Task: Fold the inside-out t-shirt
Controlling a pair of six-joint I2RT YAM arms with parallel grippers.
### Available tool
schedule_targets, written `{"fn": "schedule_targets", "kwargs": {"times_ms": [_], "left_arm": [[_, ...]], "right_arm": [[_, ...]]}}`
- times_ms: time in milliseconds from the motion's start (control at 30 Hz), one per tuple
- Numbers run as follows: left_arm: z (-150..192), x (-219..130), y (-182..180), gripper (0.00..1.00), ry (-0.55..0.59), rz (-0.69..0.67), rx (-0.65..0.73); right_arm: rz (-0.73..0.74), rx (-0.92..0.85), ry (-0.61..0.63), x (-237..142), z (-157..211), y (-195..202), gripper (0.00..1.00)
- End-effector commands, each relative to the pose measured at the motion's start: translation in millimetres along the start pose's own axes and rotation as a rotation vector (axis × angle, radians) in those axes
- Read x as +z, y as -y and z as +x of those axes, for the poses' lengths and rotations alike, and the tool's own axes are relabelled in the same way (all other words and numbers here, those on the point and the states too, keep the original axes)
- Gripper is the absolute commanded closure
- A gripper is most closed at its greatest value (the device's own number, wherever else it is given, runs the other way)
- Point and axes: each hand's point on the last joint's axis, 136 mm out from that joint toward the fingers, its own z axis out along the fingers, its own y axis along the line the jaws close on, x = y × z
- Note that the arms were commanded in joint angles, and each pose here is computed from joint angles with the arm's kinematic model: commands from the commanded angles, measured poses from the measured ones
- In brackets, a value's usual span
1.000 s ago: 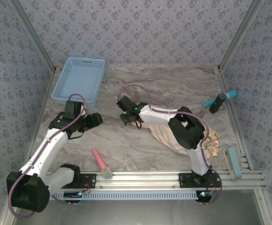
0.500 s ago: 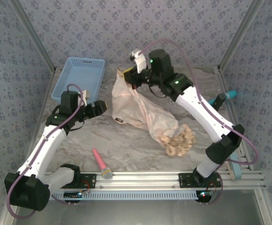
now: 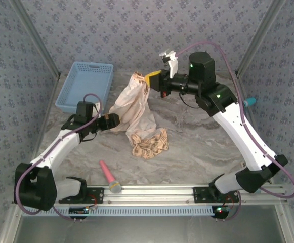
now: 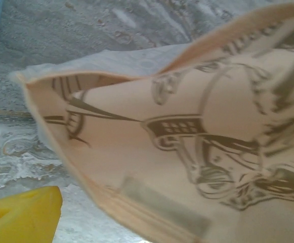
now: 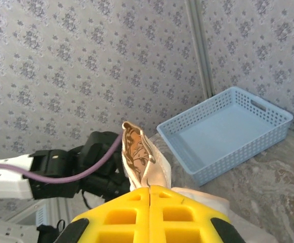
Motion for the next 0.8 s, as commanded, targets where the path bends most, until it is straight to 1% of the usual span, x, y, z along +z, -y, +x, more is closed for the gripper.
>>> {"fn": "schedule_targets", "kwargs": {"times_ms": [0, 33, 100, 133, 167, 200, 300, 333, 367, 400, 433, 567, 667, 733, 767], "left_arm": [[-22.5, -0.3, 22.6, 0.07, 0.086, 0.097, 0.085], [-24.5, -0.8, 33.5, 0.08, 0.093, 0.146, 0.106], [-25.5, 1.3, 48.1, 0.08, 0.100, 0.200, 0.143], [-26.1, 2.0, 57.9, 0.09, 0.102, 0.259, 0.154], [-25.7, 3.2, 68.2, 0.13, 0.096, 0.327, 0.155], [-25.5, 4.7, 74.4, 0.19, 0.085, 0.367, 0.151], [-25.2, 11.0, 81.2, 0.47, 0.022, 0.402, 0.121], [-23.7, 11.3, 85.1, 0.59, 0.007, 0.422, 0.128], [-23.1, 10.4, 87.3, 0.75, -0.001, 0.436, 0.133], [-23.1, 9.2, 86.9, 0.88, -0.003, 0.430, 0.134], [-24.5, 7.0, 85.0, 0.93, 0.004, 0.409, 0.136], [-31.5, -15.5, 77.4, 0.94, 0.074, 0.309, 0.170], [-40.2, -37.3, 75.2, 0.97, 0.146, 0.245, 0.214], [-44.7, -52.3, 80.6, 0.99, 0.177, 0.233, 0.253], [-47.3, -60.8, 84.5, 0.99, 0.190, 0.226, 0.277]], "right_arm": [[-0.032, 0.004, 0.011, -16.9, -0.8, -15.8, 1.00], [-0.027, 0.008, 0.012, -18.3, 1.3, -15.1, 1.00], [-0.021, 0.010, 0.004, -19.9, 5.8, -14.3, 1.00], [-0.019, 0.010, -0.003, -20.9, 8.5, -14.5, 1.00], [-0.012, 0.013, -0.010, -21.4, 11.6, -12.8, 1.00], [-0.009, 0.013, -0.013, -22.5, 13.3, -12.6, 1.00], [0.016, 0.015, -0.023, -25.6, 21.1, -7.6, 1.00], [0.034, 0.019, -0.031, -25.9, 26.0, -3.6, 1.00], [0.057, 0.023, -0.039, -26.1, 31.1, 1.1, 1.00], [0.081, 0.026, -0.051, -25.1, 37.5, 5.9, 1.00], [0.115, 0.034, -0.072, -23.3, 46.9, 13.2, 1.00], [0.206, 0.070, -0.165, -8.8, 90.5, 37.7, 1.00], [0.359, 0.101, -0.229, -7.1, 121.7, 71.8, 1.00], [0.441, 0.106, -0.252, -11.7, 130.2, 88.8, 1.00], [0.452, 0.100, -0.250, -15.1, 128.3, 91.4, 1.00]]}}
